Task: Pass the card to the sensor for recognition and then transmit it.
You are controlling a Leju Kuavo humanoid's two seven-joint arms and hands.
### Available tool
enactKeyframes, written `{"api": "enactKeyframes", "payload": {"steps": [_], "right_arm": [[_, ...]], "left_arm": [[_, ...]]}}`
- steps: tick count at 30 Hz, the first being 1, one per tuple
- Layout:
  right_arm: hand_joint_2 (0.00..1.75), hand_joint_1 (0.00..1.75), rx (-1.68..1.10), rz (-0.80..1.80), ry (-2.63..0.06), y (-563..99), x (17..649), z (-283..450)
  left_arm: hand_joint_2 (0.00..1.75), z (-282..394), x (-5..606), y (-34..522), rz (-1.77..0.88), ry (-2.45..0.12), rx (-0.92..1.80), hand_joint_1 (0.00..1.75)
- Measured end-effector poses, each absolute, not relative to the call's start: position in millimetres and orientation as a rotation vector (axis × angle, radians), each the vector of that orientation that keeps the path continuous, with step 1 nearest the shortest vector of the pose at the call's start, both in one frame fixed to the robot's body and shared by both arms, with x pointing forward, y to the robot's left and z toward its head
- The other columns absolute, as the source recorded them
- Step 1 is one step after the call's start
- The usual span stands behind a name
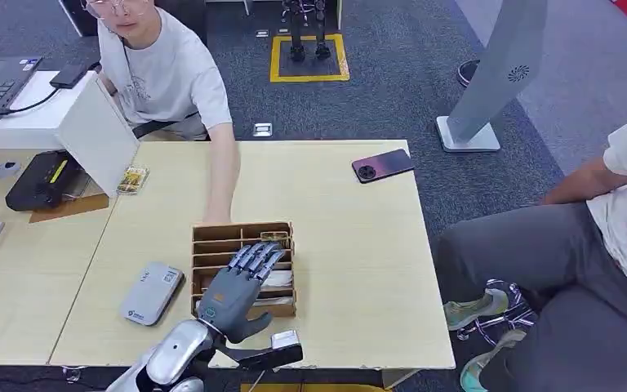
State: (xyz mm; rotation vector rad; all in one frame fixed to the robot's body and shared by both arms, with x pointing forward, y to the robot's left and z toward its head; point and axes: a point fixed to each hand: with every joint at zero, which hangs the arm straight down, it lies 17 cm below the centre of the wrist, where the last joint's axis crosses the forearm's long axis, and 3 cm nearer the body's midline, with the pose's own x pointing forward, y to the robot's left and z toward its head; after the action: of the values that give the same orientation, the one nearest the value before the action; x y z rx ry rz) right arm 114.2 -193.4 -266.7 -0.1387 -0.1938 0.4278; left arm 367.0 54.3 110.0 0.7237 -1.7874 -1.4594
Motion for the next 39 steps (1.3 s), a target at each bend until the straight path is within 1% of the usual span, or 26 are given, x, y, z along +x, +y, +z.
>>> {"api": "enactKeyframes", "payload": {"steps": [5,6,9,11,14,27,31,32,33,34,36,39], "right_arm": [[1.75,0.00,-0.139,0.428,-0.194,-193,114,-267],[1.75,0.00,-0.139,0.428,-0.194,-193,114,-267],[1.75,0.00,-0.139,0.428,-0.194,-193,114,-267],[1.75,0.00,-0.141,0.427,-0.197,-194,115,-267],[1.75,0.00,-0.140,0.425,-0.199,-193,115,-267],[1.75,0.00,-0.139,0.425,-0.201,-193,115,-267],[1.75,0.00,-0.139,0.424,-0.201,-193,115,-267],[1.75,0.00,-0.139,0.424,-0.201,-193,115,-267],[1.75,0.00,-0.139,0.423,-0.201,-193,115,-267],[1.75,0.00,-0.139,0.423,-0.201,-193,115,-267],[1.75,0.00,-0.138,0.423,-0.202,-193,115,-267],[1.75,0.00,-0.138,0.422,-0.202,-193,115,-267]], "left_arm": [[1.75,110,367,54,-1.459,-1.787,0.724,0.00],[1.75,110,367,54,-1.459,-1.787,0.724,1.75],[1.75,109,366,53,-1.465,-1.785,0.710,1.75],[1.75,101,362,48,-1.491,-1.769,0.632,1.75],[1.75,96,360,47,-1.503,-1.760,0.595,1.75],[1.75,95,360,46,-1.509,-1.757,0.585,1.75],[1.75,95,360,46,-1.509,-1.758,0.585,1.71],[1.75,95,360,46,-1.509,-1.758,0.585,1.75],[1.75,95,360,46,-1.508,-1.758,0.585,1.69],[1.75,95,360,46,-1.508,-1.758,0.584,1.73],[1.75,95,360,46,-1.506,-1.758,0.581,1.75],[1.75,95,360,46,-1.505,-1.758,0.580,1.75]]}}
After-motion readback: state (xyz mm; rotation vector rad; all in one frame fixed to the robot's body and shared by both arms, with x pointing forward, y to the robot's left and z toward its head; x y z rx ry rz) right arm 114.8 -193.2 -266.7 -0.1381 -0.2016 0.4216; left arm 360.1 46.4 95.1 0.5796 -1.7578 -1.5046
